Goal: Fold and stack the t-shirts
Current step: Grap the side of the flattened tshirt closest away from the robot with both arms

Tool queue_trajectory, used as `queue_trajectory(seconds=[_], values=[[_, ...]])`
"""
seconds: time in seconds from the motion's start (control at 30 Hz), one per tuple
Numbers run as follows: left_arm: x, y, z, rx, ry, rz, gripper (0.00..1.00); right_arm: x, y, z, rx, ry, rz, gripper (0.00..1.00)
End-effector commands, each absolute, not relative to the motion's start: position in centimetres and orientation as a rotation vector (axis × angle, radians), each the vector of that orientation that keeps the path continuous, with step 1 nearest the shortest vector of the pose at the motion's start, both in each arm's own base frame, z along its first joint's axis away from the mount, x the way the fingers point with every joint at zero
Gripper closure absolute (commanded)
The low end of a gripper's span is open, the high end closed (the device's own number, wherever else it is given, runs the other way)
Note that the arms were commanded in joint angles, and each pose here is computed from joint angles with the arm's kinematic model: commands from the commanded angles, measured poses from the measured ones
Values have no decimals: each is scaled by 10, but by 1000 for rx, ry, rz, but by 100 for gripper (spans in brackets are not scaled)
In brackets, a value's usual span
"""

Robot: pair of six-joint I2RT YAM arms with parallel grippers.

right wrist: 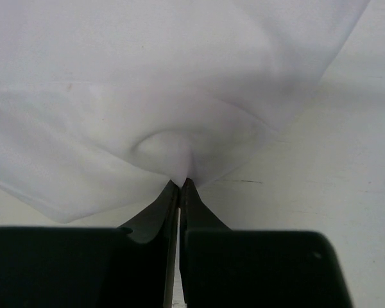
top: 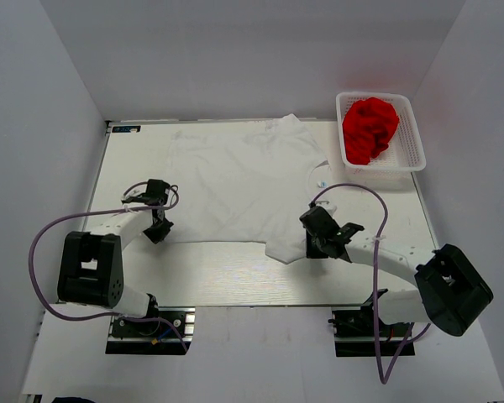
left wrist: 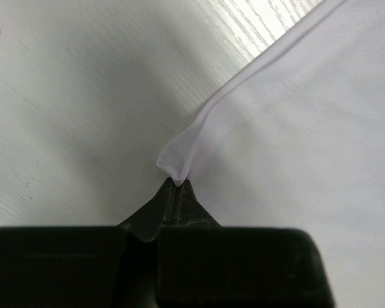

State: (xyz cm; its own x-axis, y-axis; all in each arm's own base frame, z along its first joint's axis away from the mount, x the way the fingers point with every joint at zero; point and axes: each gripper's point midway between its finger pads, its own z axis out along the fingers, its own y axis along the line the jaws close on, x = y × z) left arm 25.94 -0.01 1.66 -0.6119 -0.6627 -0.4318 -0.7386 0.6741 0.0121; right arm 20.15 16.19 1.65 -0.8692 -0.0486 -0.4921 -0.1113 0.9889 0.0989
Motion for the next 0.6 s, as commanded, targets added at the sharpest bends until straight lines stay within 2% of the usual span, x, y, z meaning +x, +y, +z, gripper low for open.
queue_trajectory(seconds=[0.0, 0.17, 0.33, 0.57], values=[[264, -5, 36, -1073, 2457, 176, 100, 209, 158, 33, -103, 2593, 120, 100], [285, -16, 60, -1047, 2411, 52, 100, 232, 170, 68, -99, 2507, 151, 100], [299, -14, 80, -1056, 2371, 57, 100, 264, 180, 110, -91, 2397, 156, 100], [334, -13, 102, -1054, 2322, 67, 100, 301, 177, 124, -52, 2354, 118, 100]])
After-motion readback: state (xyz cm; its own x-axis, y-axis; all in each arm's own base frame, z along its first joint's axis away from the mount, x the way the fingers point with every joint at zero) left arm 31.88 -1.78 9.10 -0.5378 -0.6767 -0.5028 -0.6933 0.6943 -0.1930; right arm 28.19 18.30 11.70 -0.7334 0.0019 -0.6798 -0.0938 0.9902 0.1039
